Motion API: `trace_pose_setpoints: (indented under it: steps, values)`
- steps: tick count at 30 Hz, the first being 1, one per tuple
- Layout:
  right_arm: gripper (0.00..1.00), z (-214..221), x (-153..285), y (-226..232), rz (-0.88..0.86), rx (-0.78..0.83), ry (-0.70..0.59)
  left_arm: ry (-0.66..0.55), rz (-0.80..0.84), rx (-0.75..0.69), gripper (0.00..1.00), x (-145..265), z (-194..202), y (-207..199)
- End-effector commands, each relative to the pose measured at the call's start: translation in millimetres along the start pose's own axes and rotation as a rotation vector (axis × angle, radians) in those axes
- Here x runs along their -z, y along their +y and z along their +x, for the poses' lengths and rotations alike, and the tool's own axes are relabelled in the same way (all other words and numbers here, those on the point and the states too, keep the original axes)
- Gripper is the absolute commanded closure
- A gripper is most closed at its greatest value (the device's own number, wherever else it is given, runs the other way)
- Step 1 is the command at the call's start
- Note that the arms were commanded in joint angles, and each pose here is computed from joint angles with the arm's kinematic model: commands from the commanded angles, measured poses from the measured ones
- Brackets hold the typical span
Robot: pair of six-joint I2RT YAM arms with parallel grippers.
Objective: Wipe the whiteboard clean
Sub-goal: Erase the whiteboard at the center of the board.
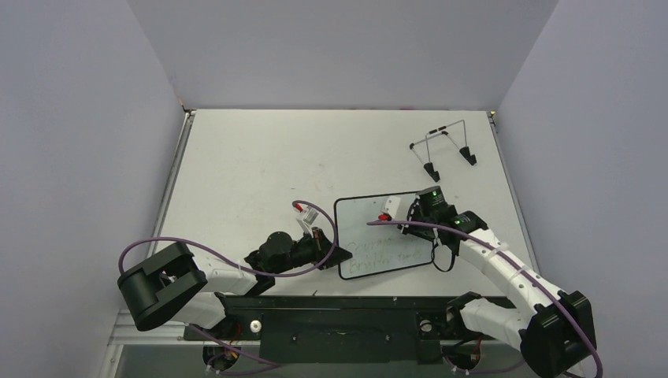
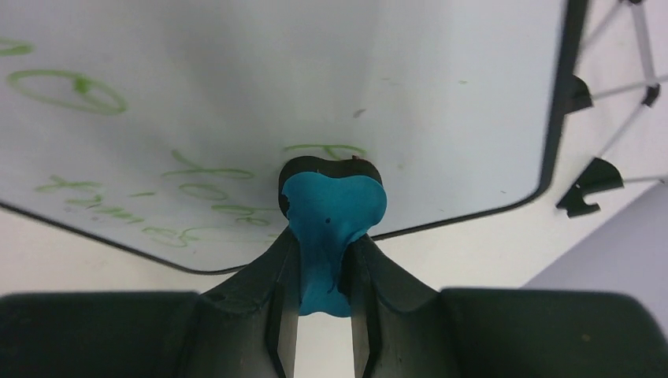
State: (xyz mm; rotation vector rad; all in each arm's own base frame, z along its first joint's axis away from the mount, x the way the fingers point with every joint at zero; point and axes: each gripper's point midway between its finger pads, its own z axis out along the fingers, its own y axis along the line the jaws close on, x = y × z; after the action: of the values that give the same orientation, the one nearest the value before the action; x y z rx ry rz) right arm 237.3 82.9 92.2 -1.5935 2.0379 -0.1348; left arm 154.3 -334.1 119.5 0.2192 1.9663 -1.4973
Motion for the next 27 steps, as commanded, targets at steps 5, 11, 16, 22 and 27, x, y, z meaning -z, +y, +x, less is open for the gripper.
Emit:
trace_pose_setpoints:
  steps: [5,11,16,22,27]
  values:
    - [1.00,-47,10,-38,0.141,-0.045,-0.130,-0.073,0.135,-0.066,1.00,-4,-26,-40]
    - [1.00,-31,0,36,-0.141,0.204,-0.126,-0.074,0.138,-0.071,1.00,-5,-28,-42]
    - [1.00,-5,-8,-2,0.042,0.049,0.021,-0.068,0.144,-0.073,1.00,-7,-27,-42]
    - [1.00,-20,1,-52,0.232,-0.098,-0.004,-0.067,0.144,-0.071,1.00,-6,-26,-42]
    - [1.00,-47,4,-31,0.103,-0.037,-0.115,-0.074,0.139,-0.075,1.00,-4,-27,-41]
